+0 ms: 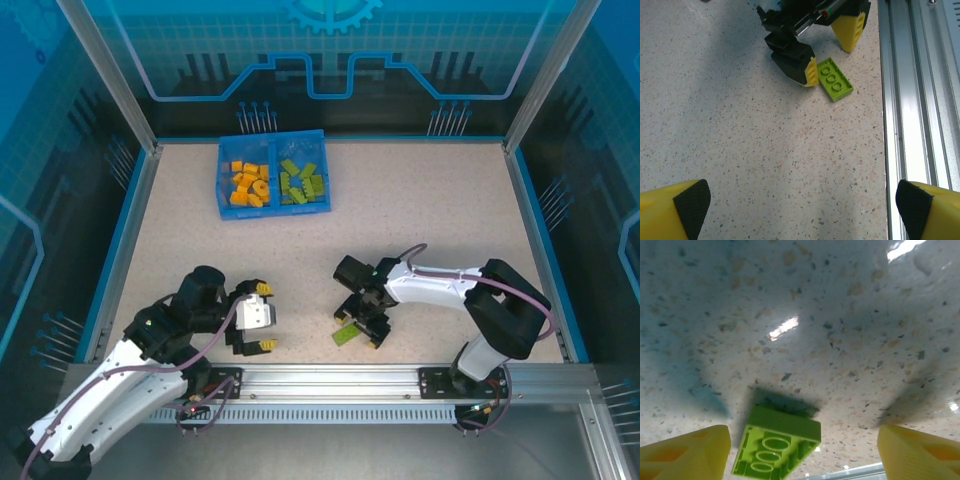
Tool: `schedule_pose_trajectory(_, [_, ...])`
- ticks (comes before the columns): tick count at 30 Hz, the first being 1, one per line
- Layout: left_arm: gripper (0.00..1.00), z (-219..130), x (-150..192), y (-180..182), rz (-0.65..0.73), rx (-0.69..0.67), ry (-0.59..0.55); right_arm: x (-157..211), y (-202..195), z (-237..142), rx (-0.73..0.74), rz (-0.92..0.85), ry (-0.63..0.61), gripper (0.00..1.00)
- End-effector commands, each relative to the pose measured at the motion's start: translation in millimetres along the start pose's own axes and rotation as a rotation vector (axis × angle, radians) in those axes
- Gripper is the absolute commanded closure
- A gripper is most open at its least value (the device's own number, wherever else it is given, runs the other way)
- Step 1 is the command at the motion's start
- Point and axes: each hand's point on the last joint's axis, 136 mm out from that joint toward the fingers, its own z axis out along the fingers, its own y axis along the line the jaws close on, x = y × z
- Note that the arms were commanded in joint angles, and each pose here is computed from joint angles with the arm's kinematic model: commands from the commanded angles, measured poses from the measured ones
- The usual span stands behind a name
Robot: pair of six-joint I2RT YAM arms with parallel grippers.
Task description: Sort the legos into containers by color
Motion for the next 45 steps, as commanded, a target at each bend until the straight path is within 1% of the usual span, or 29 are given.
schedule_pose_trajectory(1, [0.01,-6.4,-13.1,-6.5,0.045,0.030,-0.048,-1.1,-2.6,7.0,0.011,0.055,-0.041,0.26])
schedule_pose_trajectory(5, [0.01,-7.6,-14.7,-7.5,0.053,0.029,-0.055,-4.3,-14.7,14.3,0.040,0.108,-0.076,0.36])
schedule_pose_trajectory(9, [0.01,-8.4,-15.1,-8.0,0.058,0.026,-0.060,-12.1,-21.8,24.6,0.037,0.135,-0.102,0.53])
schedule_pose_trajectory(13, [0.01,-8.0,-14.5,-8.3,0.056,0.027,-0.058,-20.2,-21.4,23.7,0.017,0.120,-0.137,0.64])
schedule_pose_trajectory(16, [0.01,-7.9,-14.6,-8.0,0.059,0.025,-0.059,-26.5,-18.3,16.7,-0.010,0.091,-0.165,0.67])
schedule_pose_trajectory(19, [0.01,-7.5,-13.8,-8.0,0.059,0.025,-0.056,-34.7,-12.4,-1.5,-0.045,0.031,-0.228,0.68])
schedule_pose_trajectory(25, [0.01,-7.0,-12.7,-8.1,0.059,0.025,-0.053,-57.0,3.1,-54.2,-0.114,-0.136,-0.418,0.68])
schedule_pose_trajectory(27, [0.01,-7.1,-13.1,-7.7,0.060,0.023,-0.054,-64.6,12.9,-73.5,-0.140,-0.217,-0.491,0.68])
schedule_pose_trajectory(30, [0.01,-7.0,-12.7,-7.7,0.060,0.023,-0.053,-72.3,42.0,-109.3,-0.180,-0.371,-0.603,0.69])
schedule_pose_trajectory(35, [0.01,-8.4,-17.5,-7.0,0.073,0.011,-0.083,-81.2,86.3,-152.3,-0.095,-0.607,-0.760,0.69])
schedule_pose_trajectory(39, [0.01,-11.4,-22.6,3.8,0.066,-0.068,-0.120,-81.6,151.3,-181.3,-0.093,-0.818,-0.885,0.68])
schedule_pose_trajectory(41, [0.01,-12.5,-23.6,12.3,0.040,-0.117,-0.126,-83.5,186.8,-187.9,-0.083,-0.908,-0.932,0.68])
schedule_pose_trajectory(45, [0.01,-13.9,-27.2,34.1,-0.057,-0.218,-0.138,-110.8,251.1,-202.1,-0.050,-0.931,-1.031,0.69])
